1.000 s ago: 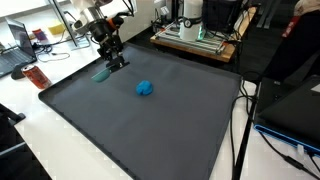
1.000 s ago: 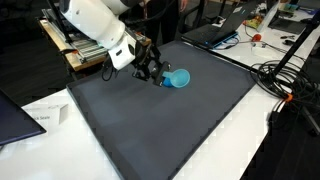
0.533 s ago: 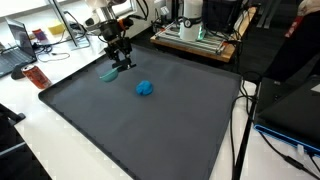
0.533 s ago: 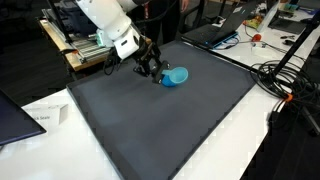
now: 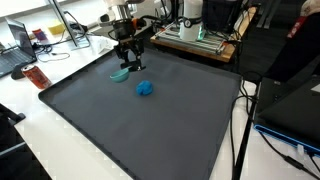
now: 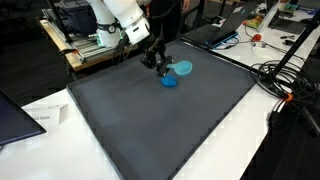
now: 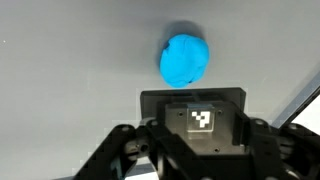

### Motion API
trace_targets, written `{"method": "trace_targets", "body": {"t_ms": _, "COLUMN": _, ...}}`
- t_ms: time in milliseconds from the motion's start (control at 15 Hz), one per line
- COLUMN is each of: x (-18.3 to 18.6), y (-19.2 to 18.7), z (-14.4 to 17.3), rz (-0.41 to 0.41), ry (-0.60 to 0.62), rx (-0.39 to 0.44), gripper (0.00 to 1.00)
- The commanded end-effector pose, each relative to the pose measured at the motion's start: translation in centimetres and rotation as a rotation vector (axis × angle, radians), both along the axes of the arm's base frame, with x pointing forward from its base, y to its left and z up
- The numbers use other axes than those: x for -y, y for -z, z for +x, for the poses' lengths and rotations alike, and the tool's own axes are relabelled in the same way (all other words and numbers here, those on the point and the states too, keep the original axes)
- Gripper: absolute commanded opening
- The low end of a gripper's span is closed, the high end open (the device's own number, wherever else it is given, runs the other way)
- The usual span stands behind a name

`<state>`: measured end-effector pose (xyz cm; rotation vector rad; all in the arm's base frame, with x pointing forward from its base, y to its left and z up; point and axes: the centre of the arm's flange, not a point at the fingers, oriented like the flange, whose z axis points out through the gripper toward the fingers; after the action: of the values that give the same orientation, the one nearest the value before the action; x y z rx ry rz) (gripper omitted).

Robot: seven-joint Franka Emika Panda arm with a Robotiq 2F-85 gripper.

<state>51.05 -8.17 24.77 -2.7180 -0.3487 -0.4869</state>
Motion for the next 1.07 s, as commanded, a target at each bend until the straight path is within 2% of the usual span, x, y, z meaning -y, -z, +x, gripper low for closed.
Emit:
{"method": "trace_targets", "body": {"t_ms": 0, "x": -2.4, "y": -1.3, "z": -2.2, "rz": -0.029, "ry": 0.026, "rx": 0.081, "gripper": 0.35}}
{"method": "trace_targets", "body": {"t_ms": 667, "x": -8.1, "y": -1.6, "z": -4.3, "rz": -0.156, "ry": 0.042, "rx": 0.196, "gripper": 0.35}}
{"method": "trace_targets", "body": {"t_ms": 733, "x": -7.1, "y": -1.1, "z": -2.6, "rz": -0.139, "ry": 0.042, "rx": 0.156, "gripper": 0.6}}
{"method": "trace_targets", "body": {"t_ms": 1000, "x": -8.1, "y": -1.4, "z": -2.9, "rz": -0.152, "ry": 0.037, "rx": 0.169, "gripper": 0.6}}
